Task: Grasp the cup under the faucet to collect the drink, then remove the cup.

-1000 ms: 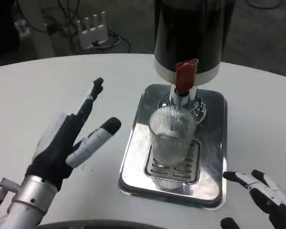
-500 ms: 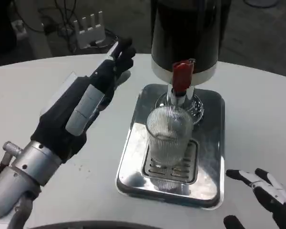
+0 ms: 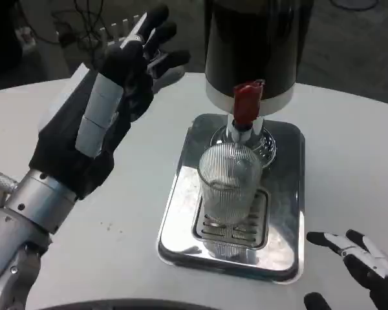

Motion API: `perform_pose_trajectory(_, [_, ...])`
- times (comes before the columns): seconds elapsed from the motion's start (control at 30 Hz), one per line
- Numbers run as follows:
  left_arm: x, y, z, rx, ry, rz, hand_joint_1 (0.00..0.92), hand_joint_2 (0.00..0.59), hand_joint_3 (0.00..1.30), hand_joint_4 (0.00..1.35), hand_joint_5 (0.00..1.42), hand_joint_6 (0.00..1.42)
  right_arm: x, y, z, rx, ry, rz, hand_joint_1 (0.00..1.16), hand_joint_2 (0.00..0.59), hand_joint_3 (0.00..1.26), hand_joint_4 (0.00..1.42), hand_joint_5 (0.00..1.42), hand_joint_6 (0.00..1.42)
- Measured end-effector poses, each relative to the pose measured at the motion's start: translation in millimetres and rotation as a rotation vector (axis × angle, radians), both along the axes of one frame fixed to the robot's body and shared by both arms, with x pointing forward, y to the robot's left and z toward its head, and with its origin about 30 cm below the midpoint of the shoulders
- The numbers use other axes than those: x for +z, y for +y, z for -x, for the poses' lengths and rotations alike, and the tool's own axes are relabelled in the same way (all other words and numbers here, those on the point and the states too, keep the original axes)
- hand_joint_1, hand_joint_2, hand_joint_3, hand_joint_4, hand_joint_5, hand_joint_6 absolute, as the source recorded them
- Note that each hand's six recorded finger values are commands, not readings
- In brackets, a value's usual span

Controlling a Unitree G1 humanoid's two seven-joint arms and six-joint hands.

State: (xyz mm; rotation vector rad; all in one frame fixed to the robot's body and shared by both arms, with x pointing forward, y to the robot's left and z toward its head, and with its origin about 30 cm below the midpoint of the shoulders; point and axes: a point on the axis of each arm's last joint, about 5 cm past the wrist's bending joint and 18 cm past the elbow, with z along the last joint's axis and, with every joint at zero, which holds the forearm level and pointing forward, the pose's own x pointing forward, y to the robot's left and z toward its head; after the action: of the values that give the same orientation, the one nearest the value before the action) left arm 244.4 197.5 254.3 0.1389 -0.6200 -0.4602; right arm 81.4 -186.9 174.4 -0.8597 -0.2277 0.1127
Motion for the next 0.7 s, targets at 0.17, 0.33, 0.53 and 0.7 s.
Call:
perform_pose_trajectory(0.17, [-1.1, -7.7, -1.9, -0.04, 0.006, 0.002, 0.0, 0.032, 0.05, 0.0, 0.17, 0.15, -0.7, -0.1, 1.5, -0.002, 0.007, 0.0, 0.42, 0.469, 0.17, 0.12, 0.0, 0.0])
perform_pose_trajectory(0.33, [1.7, -13.9, -8.6, -0.079, 0.012, -0.017, 0.0, 0.033, 0.05, 0.0, 0.17, 0.15, -0.9, -0.3, 2.8, -0.001, 0.005, 0.002, 0.43, 0.473, 0.17, 0.12, 0.0, 0.0])
perform_pose_trajectory(0.53, [-2.5, -21.4, -13.0, -0.096, 0.038, -0.065, 0.0, 0.042, 0.06, 0.01, 0.17, 0.16, -1.6, -1.1, 5.1, -0.005, 0.013, 0.002, 0.43, 0.475, 0.17, 0.12, 0.0, 0.0])
perform_pose_trajectory(0.7, [2.5, -27.7, -16.7, -0.095, 0.019, -0.096, 0.0, 0.042, 0.06, 0.01, 0.18, 0.16, -1.3, -0.7, 5.2, 0.003, 0.006, 0.002, 0.43, 0.475, 0.17, 0.12, 0.0, 0.0])
